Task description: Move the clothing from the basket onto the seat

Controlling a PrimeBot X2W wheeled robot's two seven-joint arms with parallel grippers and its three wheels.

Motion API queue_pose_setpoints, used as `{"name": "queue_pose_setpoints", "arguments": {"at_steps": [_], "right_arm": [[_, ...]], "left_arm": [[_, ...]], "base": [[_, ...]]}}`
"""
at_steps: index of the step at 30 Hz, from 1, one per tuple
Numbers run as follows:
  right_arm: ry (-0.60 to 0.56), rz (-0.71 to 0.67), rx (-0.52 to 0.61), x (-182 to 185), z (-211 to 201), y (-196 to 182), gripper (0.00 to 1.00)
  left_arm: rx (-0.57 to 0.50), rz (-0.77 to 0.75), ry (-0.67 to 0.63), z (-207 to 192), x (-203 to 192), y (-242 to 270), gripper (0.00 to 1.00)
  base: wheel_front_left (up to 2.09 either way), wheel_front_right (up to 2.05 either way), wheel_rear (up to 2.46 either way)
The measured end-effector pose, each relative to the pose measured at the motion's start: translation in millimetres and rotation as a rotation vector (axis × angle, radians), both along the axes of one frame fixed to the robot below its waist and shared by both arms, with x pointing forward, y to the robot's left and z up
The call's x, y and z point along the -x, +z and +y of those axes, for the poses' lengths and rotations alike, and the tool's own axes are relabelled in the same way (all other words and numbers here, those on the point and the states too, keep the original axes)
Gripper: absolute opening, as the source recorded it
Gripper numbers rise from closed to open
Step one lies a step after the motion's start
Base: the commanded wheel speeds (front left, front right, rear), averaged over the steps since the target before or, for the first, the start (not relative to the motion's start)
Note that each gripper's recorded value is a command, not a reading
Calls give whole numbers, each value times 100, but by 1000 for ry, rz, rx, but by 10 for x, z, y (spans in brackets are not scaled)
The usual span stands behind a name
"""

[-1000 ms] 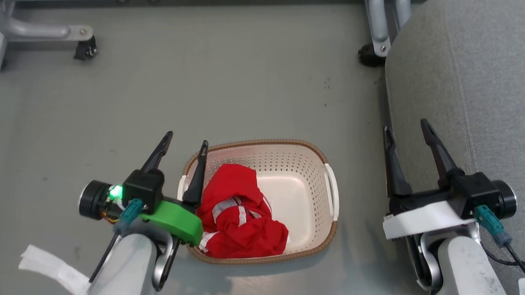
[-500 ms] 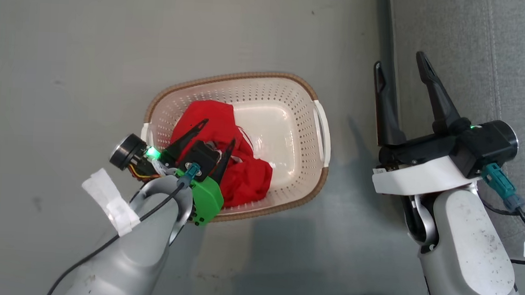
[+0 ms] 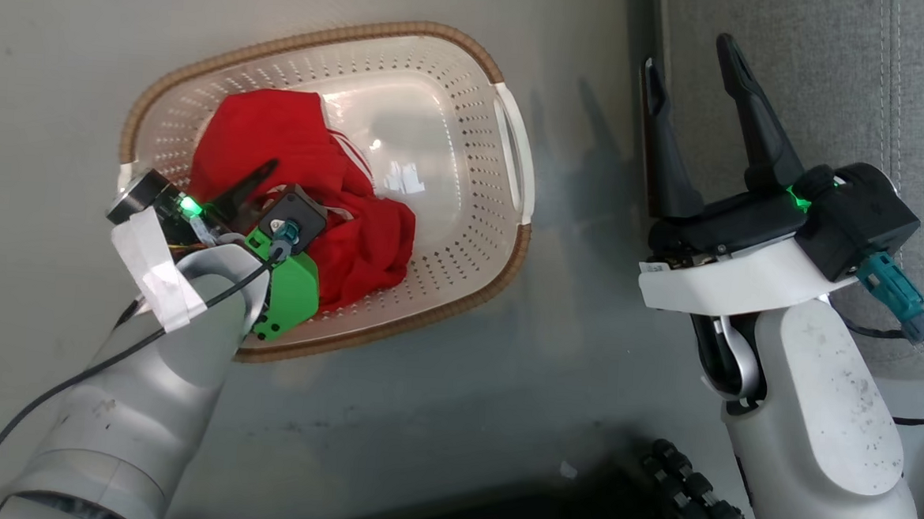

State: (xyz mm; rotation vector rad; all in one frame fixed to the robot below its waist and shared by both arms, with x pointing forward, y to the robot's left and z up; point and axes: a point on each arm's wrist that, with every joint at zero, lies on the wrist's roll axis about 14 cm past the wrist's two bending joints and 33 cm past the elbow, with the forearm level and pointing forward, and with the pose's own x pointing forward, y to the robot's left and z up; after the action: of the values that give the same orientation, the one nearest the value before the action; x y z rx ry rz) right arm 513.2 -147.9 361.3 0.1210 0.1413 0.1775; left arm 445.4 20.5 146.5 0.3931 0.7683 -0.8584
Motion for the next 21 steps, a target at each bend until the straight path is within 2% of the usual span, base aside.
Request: {"name": "queue_pose_setpoints", "arguments": {"at_steps": [6,15,16,18,21], "right_arm": [[-30,56,16,45,-149,-228,100],[-55,105,27,87,-267,-438,100],[-56,108,28,92,-271,-451,100],[-57,114,27,100,-275,-473,100],[-57,115,26,99,-272,-478,100]], "left_arm": [[-80,33,-83,-39,52,-363,100],[-140,1,-172,-178,-5,-630,100],[-148,6,-173,-176,-6,-649,77],[-152,0,-174,-188,-30,-666,0],[-146,4,-165,-188,-51,-663,0]], "base": [[0,0,0],[0,0,0],[0,0,0],[0,0,0],[0,0,0]]}}
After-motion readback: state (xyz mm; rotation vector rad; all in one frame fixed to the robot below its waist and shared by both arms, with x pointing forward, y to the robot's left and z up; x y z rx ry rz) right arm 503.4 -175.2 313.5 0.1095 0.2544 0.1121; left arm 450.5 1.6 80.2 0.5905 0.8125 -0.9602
